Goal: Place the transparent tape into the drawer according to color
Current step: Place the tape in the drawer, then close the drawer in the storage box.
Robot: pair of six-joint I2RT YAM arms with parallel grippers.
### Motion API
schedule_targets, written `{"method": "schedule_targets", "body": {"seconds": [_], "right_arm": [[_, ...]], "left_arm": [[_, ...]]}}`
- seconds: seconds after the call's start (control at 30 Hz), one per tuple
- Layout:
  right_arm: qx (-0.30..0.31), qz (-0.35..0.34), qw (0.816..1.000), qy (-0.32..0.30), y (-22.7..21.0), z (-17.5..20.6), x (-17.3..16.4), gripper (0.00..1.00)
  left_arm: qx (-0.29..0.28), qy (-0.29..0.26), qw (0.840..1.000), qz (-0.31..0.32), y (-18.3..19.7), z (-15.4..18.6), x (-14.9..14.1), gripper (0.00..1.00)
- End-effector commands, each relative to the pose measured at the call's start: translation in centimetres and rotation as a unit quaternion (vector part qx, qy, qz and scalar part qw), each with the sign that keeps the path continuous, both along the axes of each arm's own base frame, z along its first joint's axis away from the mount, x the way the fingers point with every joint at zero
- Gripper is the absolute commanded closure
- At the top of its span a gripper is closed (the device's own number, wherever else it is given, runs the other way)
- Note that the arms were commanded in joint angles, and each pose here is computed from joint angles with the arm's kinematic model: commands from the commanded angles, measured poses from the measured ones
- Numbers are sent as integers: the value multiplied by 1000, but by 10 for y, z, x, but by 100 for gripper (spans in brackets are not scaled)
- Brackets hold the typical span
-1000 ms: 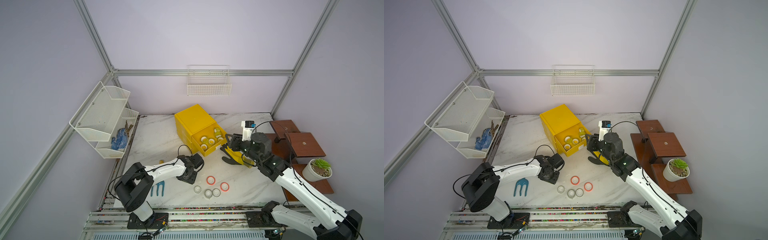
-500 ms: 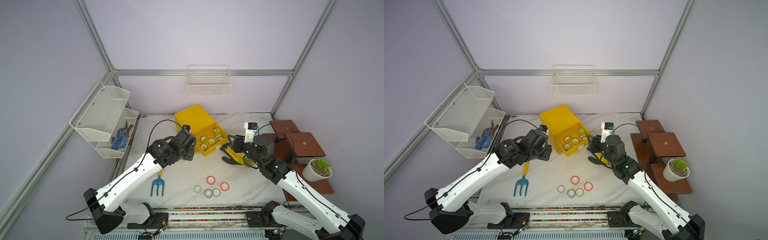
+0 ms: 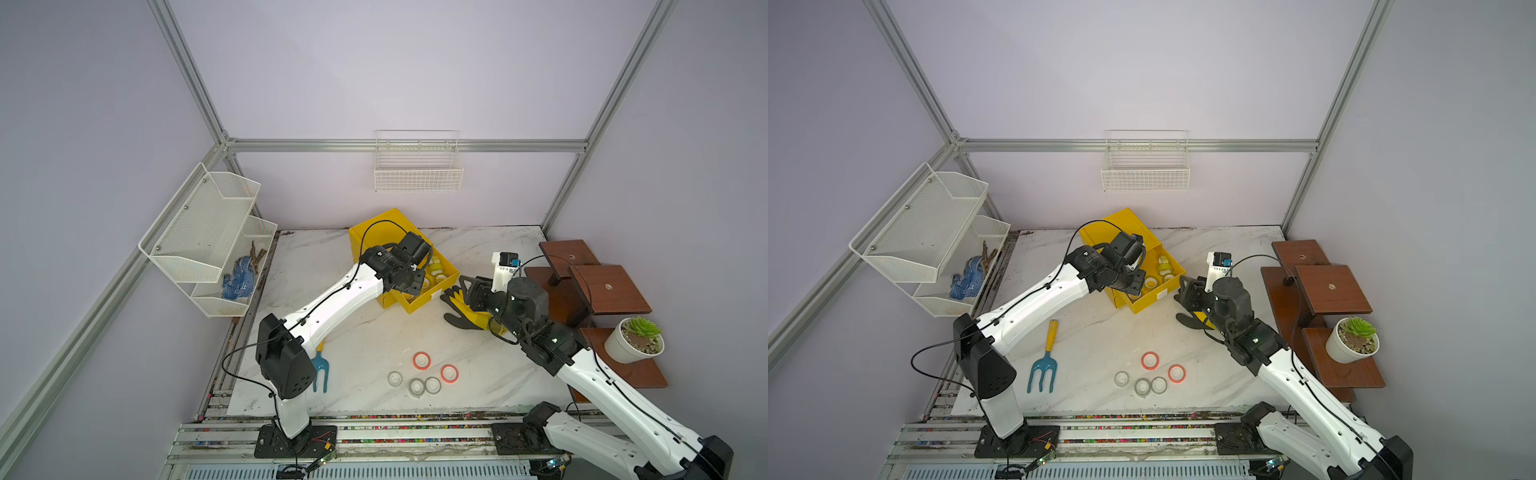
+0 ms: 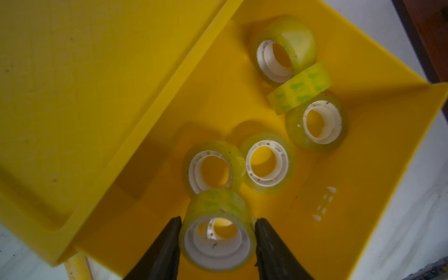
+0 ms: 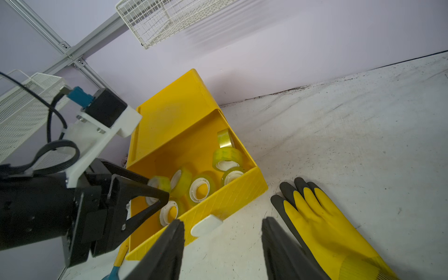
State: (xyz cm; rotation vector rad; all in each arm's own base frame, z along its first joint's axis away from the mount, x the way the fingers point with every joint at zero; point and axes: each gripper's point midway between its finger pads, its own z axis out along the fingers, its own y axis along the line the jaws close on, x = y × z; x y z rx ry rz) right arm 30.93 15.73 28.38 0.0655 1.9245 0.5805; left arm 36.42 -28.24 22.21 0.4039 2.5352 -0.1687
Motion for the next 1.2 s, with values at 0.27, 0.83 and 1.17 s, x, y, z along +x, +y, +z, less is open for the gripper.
{"method": "schedule_targets", "body": {"seconds": [0.27, 0.83, 1.17], "right_arm": [[22, 34, 999, 24, 20, -25, 5, 44], [40, 86, 995, 20, 74, -36, 60, 57], [67, 104, 992, -4, 109, -29, 104, 56]], "left_arm": [[-78, -66, 995, 16, 8, 70, 5, 9], [-71, -108, 969, 209, 147, 56, 44, 0], [-60, -57, 973, 217, 149, 11, 56, 0]]}}
